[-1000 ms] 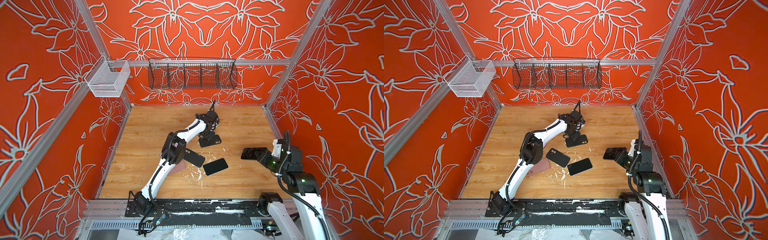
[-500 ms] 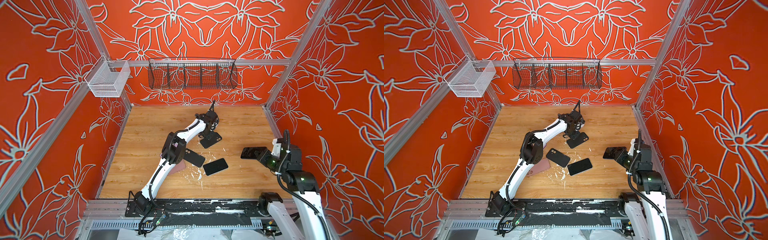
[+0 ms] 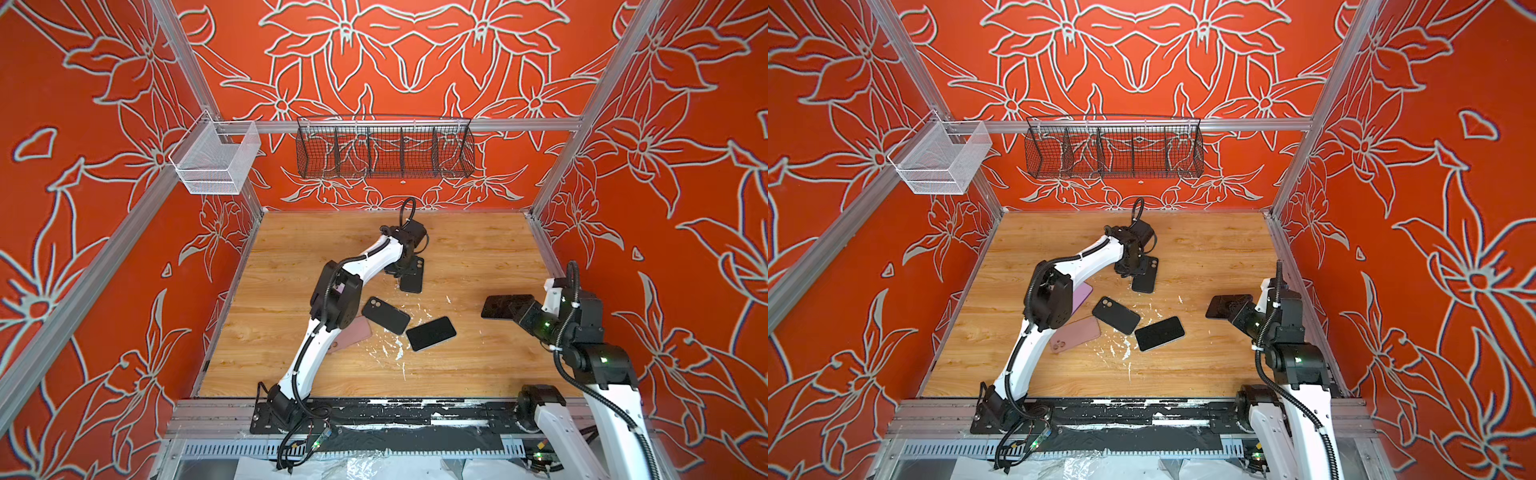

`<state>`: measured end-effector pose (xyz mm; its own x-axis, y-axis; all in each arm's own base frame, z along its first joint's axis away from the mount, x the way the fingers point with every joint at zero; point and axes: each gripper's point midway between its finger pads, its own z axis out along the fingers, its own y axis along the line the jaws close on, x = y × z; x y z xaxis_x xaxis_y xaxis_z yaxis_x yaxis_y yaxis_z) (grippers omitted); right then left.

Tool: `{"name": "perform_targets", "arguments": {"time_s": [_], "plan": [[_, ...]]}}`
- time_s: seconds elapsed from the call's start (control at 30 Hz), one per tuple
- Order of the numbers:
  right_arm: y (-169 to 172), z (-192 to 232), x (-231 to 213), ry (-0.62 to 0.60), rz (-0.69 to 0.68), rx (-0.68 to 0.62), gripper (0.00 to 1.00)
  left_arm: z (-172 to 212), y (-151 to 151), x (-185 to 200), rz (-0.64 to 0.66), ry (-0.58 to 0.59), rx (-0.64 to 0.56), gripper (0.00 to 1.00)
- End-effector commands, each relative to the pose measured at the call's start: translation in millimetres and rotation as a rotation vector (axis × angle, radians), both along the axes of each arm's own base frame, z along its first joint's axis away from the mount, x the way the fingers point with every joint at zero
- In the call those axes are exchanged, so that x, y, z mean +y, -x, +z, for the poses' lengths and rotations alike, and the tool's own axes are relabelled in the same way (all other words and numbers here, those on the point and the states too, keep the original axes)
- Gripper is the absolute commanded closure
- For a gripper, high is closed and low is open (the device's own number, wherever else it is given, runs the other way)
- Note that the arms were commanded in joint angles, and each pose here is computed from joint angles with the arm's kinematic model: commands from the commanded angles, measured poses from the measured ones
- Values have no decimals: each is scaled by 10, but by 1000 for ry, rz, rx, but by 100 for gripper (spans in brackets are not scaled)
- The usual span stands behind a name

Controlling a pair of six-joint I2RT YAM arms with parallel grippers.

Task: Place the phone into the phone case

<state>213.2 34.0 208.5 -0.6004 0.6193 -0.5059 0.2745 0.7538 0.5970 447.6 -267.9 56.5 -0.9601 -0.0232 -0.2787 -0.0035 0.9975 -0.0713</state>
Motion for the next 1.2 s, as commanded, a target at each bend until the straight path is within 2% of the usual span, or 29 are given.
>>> {"name": "perform_targets", "arguments": {"time_s": [0.0,0.07,0.13,0.3,0.4,0.43,0.5,0.53,0.6,0.67,0.77,0.87,0.97,1.1,1.17], "plan": [[-35,94,11,-14,-3,-56,100,174,114,101,404,163,-12,100],[-20,89,15,-18,-3,-59,100,61,246,106,524,207,-2,100],[-7,100,23,-22,-1,-64,100,-50,318,58,583,229,22,100],[24,132,35,-27,3,-70,100,-336,435,-63,643,225,144,100],[31,144,37,-30,2,-73,100,-416,468,-92,652,227,151,100],[31,147,38,-30,3,-73,100,-413,471,-89,647,228,147,96],[25,150,39,-30,4,-75,100,-382,477,-62,631,216,136,83],[23,155,40,-30,5,-74,100,-334,473,-37,609,205,122,72],[15,162,43,-31,6,-75,100,-187,437,-13,514,179,84,55],[2,171,47,-34,8,-76,100,16,387,27,352,116,37,39],[-13,189,64,-38,18,-80,100,289,306,57,71,28,-43,23],[-21,207,101,-43,42,-86,100,450,232,111,-195,-91,-86,20],[-33,221,187,-65,93,-97,100,449,124,176,-366,-205,-100,21],[-49,187,367,-129,190,-82,100,324,-90,269,-380,-200,-92,25],[-35,162,447,-161,233,-65,100,240,-187,235,-403,-182,-80,30]]}}
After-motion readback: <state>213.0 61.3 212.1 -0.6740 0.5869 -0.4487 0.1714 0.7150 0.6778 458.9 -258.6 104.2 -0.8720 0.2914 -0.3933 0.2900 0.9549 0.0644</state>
